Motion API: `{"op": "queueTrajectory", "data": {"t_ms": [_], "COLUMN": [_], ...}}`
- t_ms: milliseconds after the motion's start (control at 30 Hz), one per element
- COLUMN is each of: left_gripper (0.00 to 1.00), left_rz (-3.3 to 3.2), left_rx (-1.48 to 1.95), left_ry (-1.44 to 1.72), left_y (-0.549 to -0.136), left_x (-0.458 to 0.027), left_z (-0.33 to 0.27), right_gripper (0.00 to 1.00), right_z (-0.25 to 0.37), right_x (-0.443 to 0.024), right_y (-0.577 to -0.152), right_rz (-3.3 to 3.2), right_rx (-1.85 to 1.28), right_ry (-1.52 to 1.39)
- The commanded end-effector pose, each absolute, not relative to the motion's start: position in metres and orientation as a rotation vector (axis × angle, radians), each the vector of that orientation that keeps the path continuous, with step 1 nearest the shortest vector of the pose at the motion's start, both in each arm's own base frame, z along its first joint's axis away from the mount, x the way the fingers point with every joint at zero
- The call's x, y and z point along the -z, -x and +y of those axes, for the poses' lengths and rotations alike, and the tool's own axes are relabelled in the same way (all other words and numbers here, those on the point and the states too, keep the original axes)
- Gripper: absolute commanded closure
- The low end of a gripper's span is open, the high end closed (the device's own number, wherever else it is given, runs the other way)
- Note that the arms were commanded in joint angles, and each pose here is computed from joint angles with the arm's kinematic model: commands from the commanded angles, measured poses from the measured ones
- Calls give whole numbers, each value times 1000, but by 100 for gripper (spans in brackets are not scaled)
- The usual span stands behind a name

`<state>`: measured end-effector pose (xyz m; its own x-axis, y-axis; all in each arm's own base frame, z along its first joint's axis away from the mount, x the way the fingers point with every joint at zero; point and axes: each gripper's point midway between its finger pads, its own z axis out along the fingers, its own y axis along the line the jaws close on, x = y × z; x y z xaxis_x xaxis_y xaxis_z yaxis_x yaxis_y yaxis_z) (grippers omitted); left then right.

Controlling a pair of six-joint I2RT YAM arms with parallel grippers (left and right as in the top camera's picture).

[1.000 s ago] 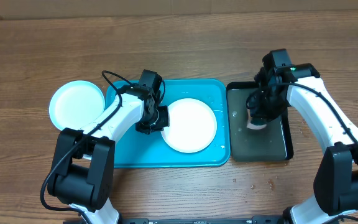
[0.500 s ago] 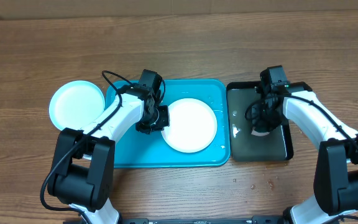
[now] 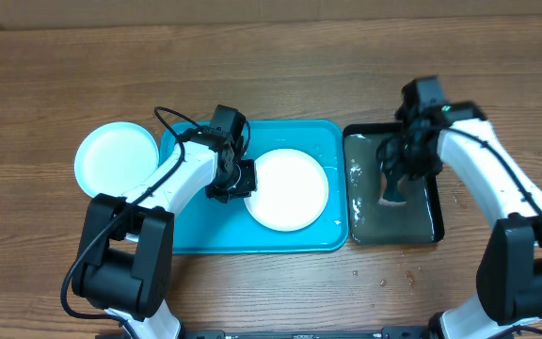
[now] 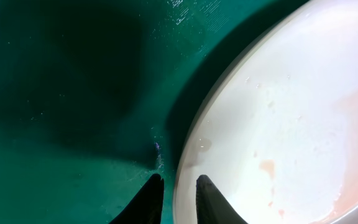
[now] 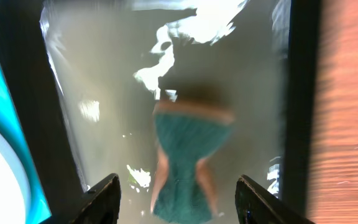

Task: Clean dirty plates on tray and stack at the side
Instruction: 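Return sponge to black tray and retract right arm to the right, then lift the white plate with left gripper and swing it right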

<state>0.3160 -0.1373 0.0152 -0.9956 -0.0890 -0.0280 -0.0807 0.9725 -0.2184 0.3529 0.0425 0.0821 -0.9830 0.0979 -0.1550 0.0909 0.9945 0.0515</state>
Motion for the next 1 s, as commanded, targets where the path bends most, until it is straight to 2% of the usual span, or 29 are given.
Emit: {"op": "queueTrajectory", "data": {"t_ms": [0,133,233,367,400,433,533,700,967], "left_gripper": [79,79,78,79,90,96,96,96,96], "left_rz": [3111,3125,3133,3130,3124,3117,3101,3019,2876], "left_rx": [340,334,330,333,336,339,418,773,1061], "left_ry": [99,90,85,86,84,82,52,-112,-4], "left_y": [-311,-308,-306,-307,-309,-310,-314,-321,-350], "left_x": [-7,-1,5,8,8,8,6,-10,-41], "left_z": [-141,-142,-143,-143,-144,-144,-151,-172,-152], "right_gripper": [39,29,0,0,0,0,0,0,0], "right_z": [12,-28,-51,-70,-73,-75,-78,-78,-78], "right_x": [-109,-110,-110,-110,-110,-110,-110,-110,-110], "right_y": [-374,-375,-371,-369,-368,-367,-368,-368,-368], "right_rz": [2890,2859,2848,2830,2827,2825,2820,2817,2817], "right_rx": [-29,-17,-5,4,6,6,8,7,7], "right_ry": [-293,-483,-572,-644,-657,-665,-674,-673,-673]}}
